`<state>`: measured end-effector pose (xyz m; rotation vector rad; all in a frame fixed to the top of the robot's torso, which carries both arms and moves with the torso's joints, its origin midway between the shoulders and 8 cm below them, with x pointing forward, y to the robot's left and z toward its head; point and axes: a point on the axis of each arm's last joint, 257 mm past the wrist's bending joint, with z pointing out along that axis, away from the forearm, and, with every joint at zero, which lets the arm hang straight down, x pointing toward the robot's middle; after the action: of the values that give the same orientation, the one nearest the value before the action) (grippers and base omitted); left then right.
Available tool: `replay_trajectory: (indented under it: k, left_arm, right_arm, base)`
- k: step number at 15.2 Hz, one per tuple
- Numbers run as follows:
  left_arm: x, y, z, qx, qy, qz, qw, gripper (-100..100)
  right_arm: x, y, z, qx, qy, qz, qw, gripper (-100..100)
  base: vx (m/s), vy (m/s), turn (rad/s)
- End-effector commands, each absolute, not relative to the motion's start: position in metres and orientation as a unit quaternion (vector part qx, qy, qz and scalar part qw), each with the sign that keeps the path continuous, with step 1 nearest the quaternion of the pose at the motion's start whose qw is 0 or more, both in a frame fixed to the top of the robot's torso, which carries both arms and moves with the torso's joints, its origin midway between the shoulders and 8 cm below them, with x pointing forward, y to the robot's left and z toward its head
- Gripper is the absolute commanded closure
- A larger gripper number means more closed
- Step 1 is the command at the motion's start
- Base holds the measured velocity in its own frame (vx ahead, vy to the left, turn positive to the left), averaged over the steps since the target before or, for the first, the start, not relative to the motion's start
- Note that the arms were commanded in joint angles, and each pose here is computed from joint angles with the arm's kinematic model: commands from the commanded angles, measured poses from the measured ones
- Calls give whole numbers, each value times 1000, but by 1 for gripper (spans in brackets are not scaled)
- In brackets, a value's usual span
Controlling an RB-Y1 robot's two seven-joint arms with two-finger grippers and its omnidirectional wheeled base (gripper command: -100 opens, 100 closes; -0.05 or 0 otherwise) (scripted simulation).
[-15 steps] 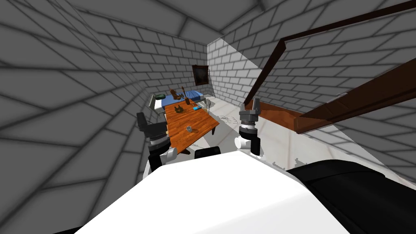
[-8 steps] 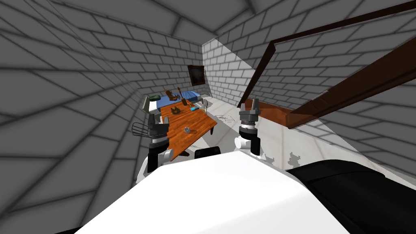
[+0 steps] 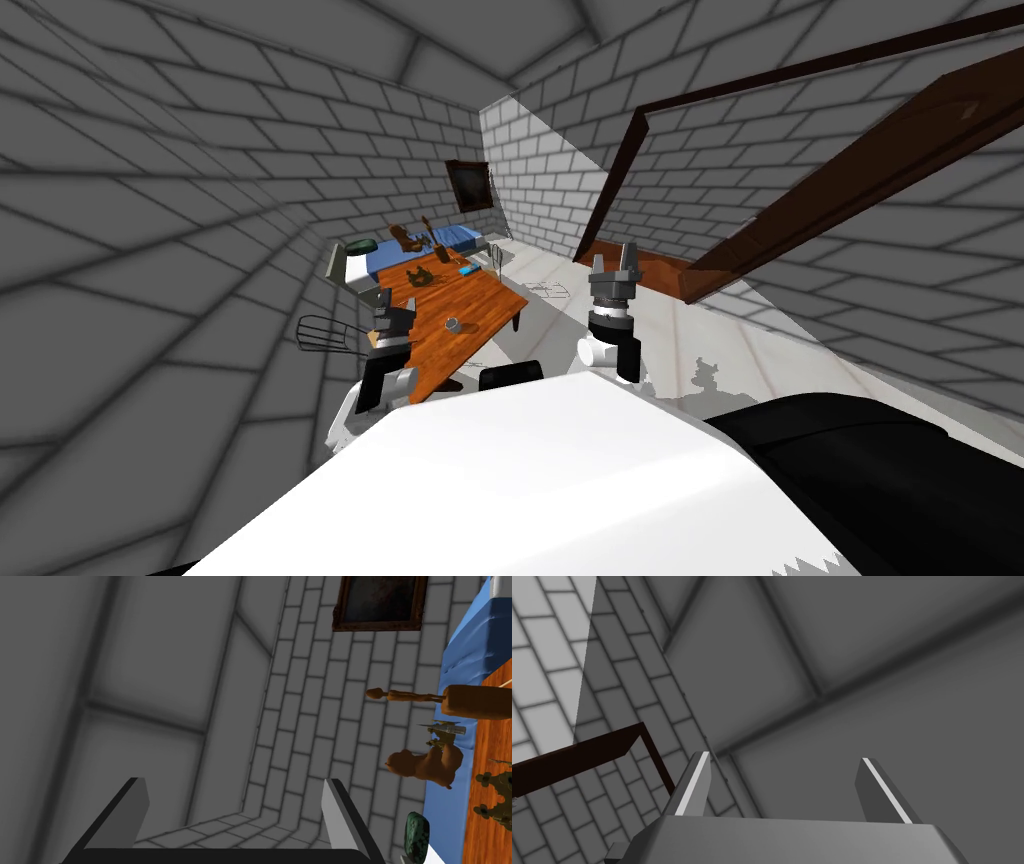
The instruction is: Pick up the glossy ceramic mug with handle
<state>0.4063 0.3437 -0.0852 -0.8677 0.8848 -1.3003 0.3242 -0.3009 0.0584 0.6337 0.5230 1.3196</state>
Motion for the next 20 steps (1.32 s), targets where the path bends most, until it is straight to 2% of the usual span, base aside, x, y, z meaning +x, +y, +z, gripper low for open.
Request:
replay_trajectory:
  k: [1, 10, 12, 18, 20]
  left_arm:
    - [411, 356, -103, -402, 397, -550, 615, -100]
    - [425, 436, -181, -512, 422, -474, 580, -100]
    - [424, 440, -192, -522, 425, -465, 575, -100]
    - [414, 506, -250, -612, 417, -401, 540, -100]
    - [410, 510, -263, -623, 419, -390, 533, -100]
  right_arm:
    - [324, -301, 58, 286, 236, 595, 713, 0]
    - [324, -301, 58, 286, 236, 595, 713, 0]
    - [324, -301, 58, 286, 236, 595, 713, 0]
    - [324, -301, 58, 286, 236, 595, 713, 0]
    - [324, -301, 58, 286, 236, 595, 713, 0]
  base:
    - [3, -3, -184]
    - [3, -3, -161]
    - [3, -1, -117]
    - [5, -3, -186]
    - [5, 0, -142]
